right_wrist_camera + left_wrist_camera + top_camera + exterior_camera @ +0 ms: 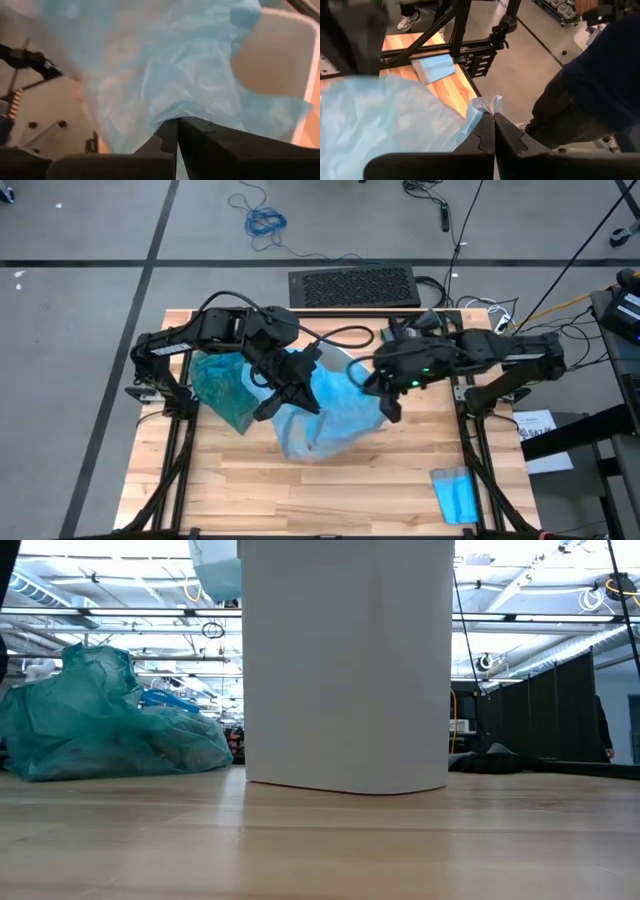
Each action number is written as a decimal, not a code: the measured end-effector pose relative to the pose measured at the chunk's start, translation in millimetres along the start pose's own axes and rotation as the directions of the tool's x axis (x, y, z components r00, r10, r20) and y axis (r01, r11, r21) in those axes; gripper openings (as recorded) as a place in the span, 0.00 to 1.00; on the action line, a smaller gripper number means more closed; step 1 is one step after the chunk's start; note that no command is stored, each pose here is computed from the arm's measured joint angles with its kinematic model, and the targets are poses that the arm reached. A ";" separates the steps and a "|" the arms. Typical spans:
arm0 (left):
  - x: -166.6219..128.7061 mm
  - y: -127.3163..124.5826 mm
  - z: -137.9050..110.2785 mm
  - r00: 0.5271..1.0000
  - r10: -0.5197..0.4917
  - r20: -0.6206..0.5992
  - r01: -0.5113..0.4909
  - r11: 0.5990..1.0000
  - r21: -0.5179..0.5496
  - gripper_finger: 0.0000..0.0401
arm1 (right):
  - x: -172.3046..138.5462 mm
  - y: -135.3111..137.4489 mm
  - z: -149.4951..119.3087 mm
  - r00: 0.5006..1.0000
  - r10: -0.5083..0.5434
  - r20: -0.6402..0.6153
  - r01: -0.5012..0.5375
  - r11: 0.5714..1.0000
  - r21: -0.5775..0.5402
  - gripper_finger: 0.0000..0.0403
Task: Place trash/remove bag and relplace
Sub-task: Insert the new blue trash bag into the trash bin
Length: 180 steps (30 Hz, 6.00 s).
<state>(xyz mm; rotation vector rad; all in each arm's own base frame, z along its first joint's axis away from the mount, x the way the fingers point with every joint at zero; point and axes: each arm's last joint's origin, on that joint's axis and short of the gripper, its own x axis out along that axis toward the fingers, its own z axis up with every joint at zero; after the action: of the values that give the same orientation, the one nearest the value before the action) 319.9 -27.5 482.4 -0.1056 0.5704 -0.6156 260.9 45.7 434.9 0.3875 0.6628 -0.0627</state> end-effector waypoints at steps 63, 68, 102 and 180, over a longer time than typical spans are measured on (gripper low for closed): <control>-1.4 0.0 2.3 0.998 -0.053 0.026 0.052 0.997 0.049 0.00 | 94.5 -68.6 38.9 0.933 0.353 0.074 -0.353 0.936 -0.018 0.00; -3.0 3.5 2.0 1.000 -0.013 0.025 0.010 0.996 0.089 0.00 | 99.4 -76.0 18.6 0.976 0.197 -0.096 -0.190 0.979 0.074 0.00; -6.2 60.4 -8.8 0.566 0.816 -0.118 -0.789 0.578 0.209 0.00 | -6.8 -11.8 -2.5 0.938 -0.192 0.289 0.183 0.981 0.058 0.00; -89.0 -17.3 5.9 0.678 0.706 0.202 -0.735 0.656 0.172 0.00 | -1.3 5.8 -2.8 0.951 -0.229 0.210 0.233 0.972 0.005 0.00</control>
<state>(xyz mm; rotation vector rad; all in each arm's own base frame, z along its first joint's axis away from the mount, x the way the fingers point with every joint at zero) 254.6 8.9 534.0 0.3139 0.3682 0.1217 259.2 52.0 435.6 0.2777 0.4974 -0.3161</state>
